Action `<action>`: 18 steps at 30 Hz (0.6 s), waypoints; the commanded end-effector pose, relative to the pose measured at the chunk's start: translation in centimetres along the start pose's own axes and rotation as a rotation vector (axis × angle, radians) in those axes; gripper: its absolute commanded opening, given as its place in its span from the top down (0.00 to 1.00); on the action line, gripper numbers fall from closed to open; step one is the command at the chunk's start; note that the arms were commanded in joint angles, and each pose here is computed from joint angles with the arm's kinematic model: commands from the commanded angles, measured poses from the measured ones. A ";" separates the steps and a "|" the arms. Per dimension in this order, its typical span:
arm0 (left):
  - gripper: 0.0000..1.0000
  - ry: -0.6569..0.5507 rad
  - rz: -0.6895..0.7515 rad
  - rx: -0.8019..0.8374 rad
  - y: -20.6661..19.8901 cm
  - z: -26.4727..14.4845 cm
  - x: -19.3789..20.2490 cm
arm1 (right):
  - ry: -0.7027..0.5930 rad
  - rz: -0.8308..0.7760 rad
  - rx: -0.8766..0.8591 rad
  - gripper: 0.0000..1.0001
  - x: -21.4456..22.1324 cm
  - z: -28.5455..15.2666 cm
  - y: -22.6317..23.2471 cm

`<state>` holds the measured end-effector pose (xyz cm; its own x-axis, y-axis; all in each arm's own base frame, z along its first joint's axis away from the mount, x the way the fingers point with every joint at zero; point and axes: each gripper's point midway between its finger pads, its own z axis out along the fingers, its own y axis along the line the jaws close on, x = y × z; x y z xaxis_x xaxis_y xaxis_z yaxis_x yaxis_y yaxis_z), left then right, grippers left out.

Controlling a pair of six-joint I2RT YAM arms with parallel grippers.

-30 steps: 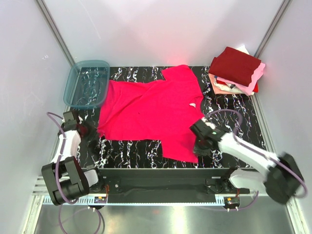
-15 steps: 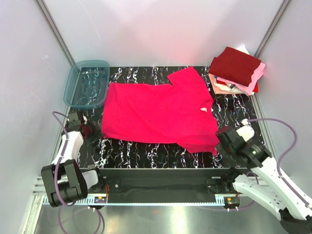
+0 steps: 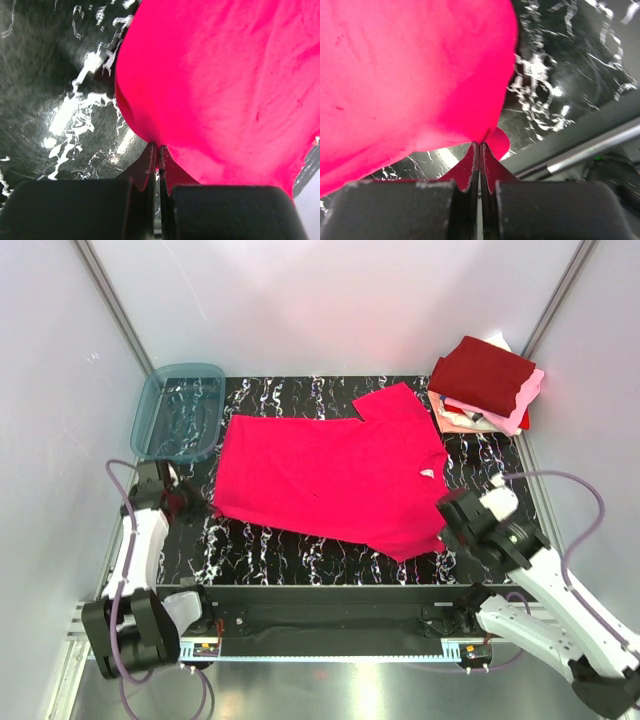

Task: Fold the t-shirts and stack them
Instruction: Fold the tshirt

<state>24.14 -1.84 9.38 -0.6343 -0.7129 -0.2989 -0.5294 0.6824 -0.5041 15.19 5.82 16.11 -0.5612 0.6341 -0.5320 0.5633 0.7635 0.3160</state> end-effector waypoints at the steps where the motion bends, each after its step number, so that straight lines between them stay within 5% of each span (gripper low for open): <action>1: 1.00 0.012 0.100 0.002 -1.3 -0.3 -2.1 | -0.065 -0.027 -0.087 1.00 -2.4 0.0 4.6; 18: 1.00 0.166 0.223 -0.053 -1.8 3.4 -5.2 | -0.080 -0.103 -0.019 1.00 -10.2 6.7 9.8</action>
<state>28.55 -0.22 7.86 -0.8089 -0.5508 -0.2055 -0.4506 0.8054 -0.3851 28.42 5.78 17.65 -0.5816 0.5599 -0.5900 0.5404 0.8081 0.2342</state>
